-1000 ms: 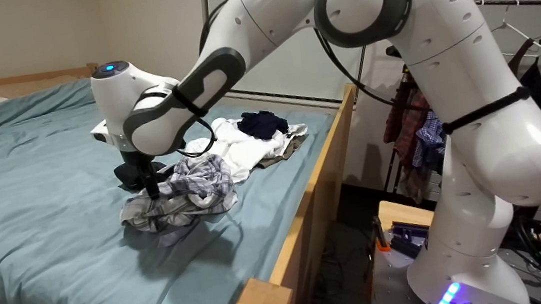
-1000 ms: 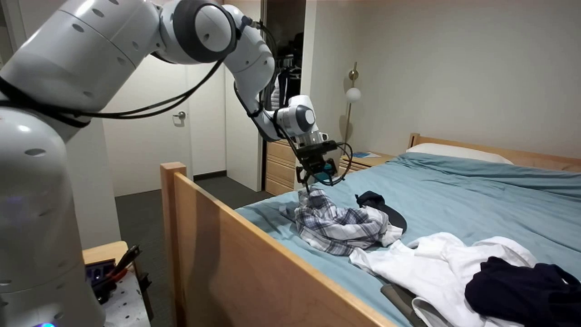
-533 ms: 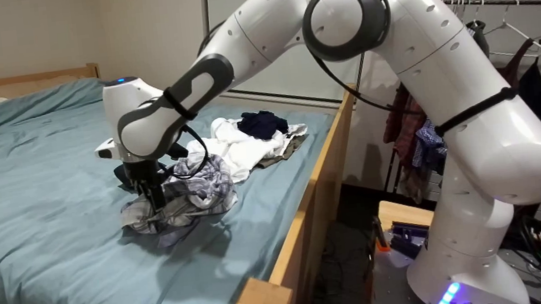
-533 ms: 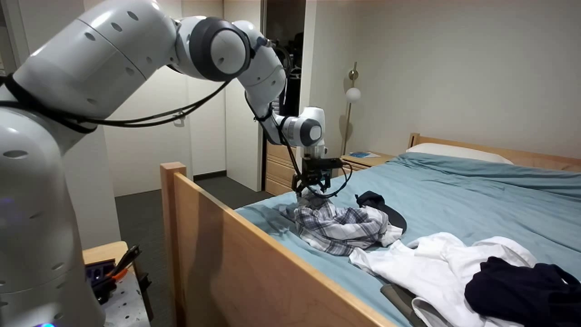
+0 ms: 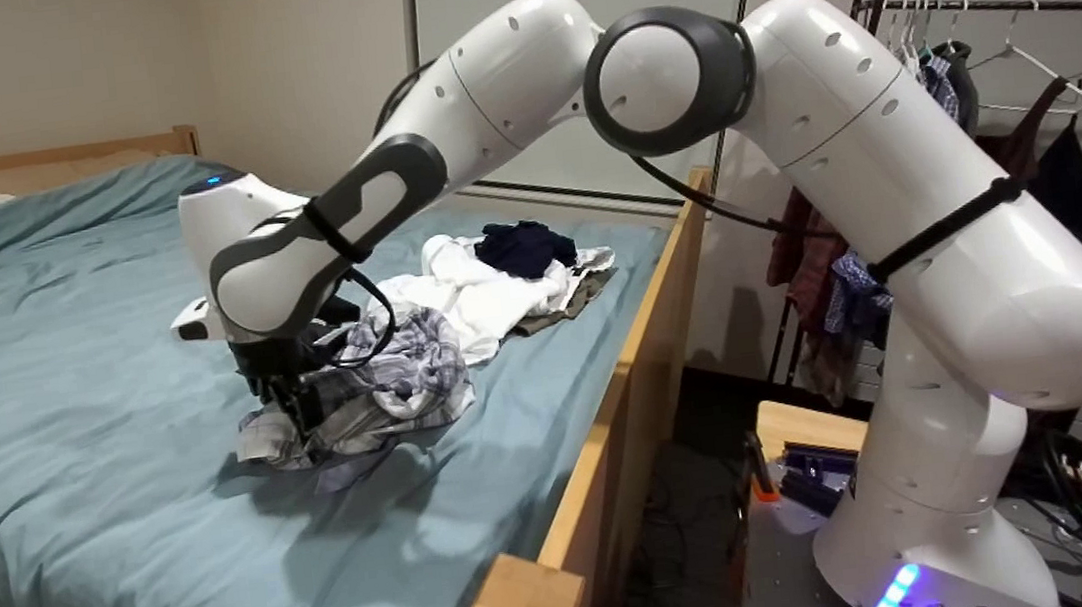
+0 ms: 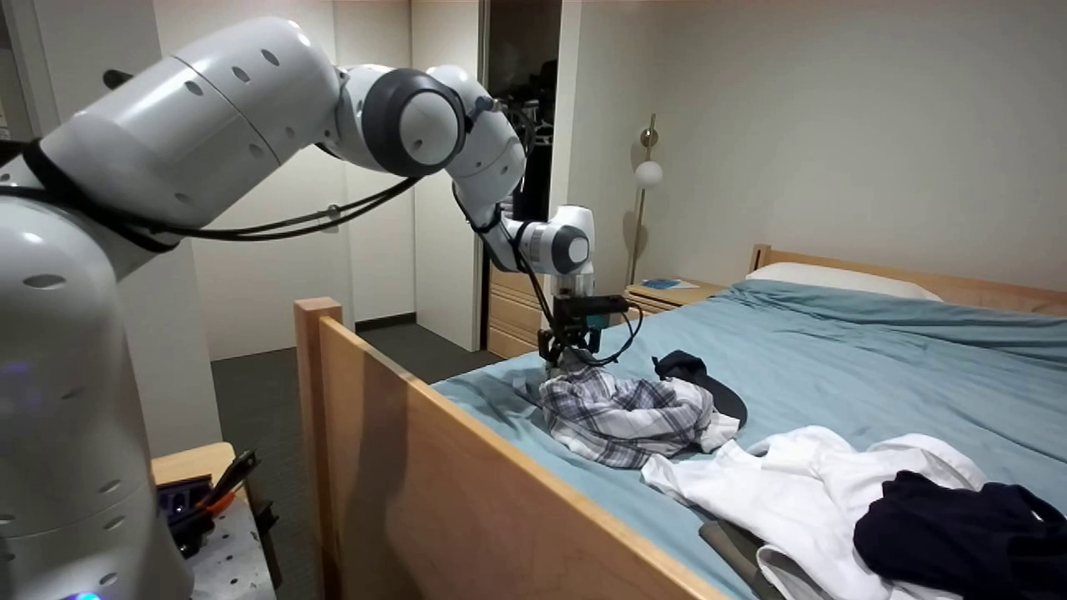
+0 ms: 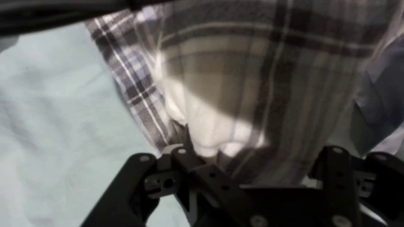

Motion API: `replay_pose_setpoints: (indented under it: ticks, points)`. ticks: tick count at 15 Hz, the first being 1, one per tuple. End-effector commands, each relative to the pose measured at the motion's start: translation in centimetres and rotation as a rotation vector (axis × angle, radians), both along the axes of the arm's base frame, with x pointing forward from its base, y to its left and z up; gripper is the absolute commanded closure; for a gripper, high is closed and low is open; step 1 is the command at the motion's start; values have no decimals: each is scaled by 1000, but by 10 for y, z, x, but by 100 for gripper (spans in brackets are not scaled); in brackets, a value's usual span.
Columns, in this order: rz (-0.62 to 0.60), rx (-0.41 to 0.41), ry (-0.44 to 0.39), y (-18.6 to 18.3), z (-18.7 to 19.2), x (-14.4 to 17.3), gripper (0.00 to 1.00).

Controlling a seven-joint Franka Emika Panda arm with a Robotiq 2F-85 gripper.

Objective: Move the checkered shirt to the left side of the bed

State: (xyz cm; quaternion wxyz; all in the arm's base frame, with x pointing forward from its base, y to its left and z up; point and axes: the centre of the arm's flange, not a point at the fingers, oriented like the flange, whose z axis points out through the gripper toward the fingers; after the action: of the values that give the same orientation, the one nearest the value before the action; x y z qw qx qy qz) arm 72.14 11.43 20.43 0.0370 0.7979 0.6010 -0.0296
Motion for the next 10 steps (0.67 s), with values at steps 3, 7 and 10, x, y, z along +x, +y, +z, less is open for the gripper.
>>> replay_pose_setpoints:
  ticks: [3,7,10]
  points:
    - [-4,22,-42,16,48,-6,67]
    - [29,10,-74,39,71,-10,92]
    - [-63,-46,-53,45,70,-9,60]
